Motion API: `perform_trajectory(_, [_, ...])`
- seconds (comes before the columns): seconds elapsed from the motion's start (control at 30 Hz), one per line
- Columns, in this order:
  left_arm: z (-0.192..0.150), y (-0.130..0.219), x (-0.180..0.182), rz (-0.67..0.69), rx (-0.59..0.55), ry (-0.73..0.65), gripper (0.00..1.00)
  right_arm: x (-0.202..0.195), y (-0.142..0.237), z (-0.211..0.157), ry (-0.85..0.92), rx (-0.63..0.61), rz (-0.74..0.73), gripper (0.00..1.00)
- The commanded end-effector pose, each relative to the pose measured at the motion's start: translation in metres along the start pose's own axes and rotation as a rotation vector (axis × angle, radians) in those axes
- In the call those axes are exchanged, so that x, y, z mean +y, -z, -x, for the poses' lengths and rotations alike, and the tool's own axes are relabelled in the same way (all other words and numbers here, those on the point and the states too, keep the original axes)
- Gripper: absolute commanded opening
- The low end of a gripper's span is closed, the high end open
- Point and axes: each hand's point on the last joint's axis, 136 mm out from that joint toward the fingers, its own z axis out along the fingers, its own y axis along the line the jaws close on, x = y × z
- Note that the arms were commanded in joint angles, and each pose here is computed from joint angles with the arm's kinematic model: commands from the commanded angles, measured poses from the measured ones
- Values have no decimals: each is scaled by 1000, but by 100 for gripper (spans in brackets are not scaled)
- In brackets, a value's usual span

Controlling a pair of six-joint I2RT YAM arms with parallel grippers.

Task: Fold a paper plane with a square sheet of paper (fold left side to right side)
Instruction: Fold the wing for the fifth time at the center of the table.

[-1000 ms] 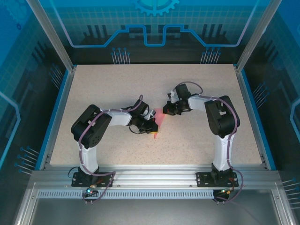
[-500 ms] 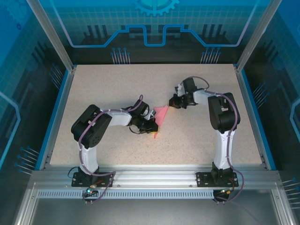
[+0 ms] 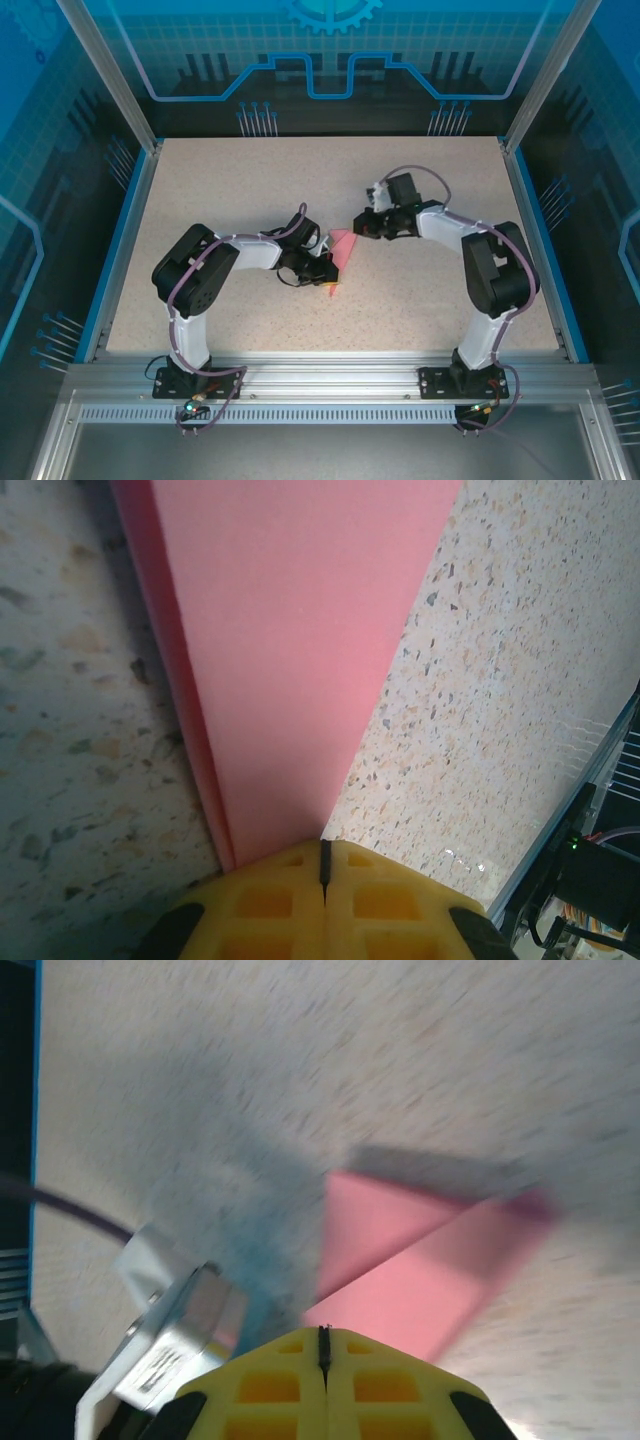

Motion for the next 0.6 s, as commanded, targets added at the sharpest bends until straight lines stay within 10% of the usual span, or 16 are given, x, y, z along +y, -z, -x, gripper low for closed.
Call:
perform_trajectory(0.0, [-22, -3, 18, 84, 56, 17, 0, 11, -20, -28, -45, 77, 48, 3])
perform_trajectory(0.57, [-15, 26, -30, -27, 19, -39, 4, -35, -64, -72, -169, 256, -123, 3])
